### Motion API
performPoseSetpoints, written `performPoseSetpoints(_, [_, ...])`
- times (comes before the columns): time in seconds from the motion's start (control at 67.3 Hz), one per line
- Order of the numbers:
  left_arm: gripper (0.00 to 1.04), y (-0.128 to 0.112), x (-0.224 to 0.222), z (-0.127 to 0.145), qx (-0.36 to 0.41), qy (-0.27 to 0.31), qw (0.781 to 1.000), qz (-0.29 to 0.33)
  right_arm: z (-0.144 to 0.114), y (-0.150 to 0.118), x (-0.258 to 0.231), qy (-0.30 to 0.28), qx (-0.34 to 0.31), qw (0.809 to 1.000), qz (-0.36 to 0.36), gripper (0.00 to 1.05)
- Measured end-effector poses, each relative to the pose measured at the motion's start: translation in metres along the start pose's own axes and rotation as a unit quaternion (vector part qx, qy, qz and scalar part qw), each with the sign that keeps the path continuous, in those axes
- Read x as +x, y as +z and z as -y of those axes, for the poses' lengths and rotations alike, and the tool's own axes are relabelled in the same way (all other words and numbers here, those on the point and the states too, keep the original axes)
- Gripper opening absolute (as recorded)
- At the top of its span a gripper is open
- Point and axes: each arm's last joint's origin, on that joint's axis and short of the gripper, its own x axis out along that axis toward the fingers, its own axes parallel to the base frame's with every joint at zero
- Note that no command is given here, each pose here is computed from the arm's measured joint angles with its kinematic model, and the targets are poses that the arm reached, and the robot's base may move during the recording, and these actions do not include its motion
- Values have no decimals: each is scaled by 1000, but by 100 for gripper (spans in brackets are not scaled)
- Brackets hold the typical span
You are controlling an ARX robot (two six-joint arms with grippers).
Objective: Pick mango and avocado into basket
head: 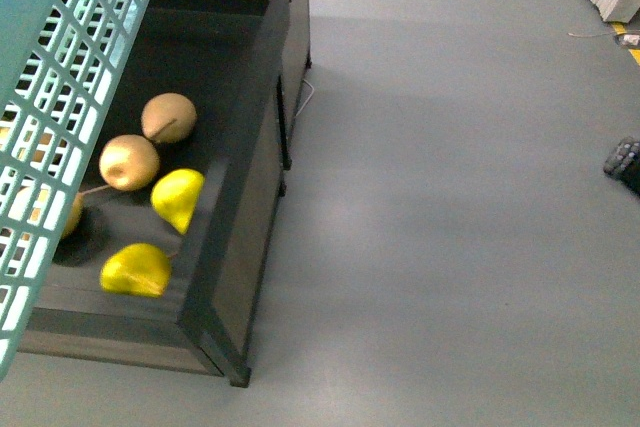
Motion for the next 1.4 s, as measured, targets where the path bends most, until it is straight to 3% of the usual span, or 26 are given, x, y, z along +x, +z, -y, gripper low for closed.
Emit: performPoseSetpoints(1.396, [14, 0, 0, 0, 1, 0, 1000, 1, 0, 0, 0, 0, 0, 1000, 0, 96])
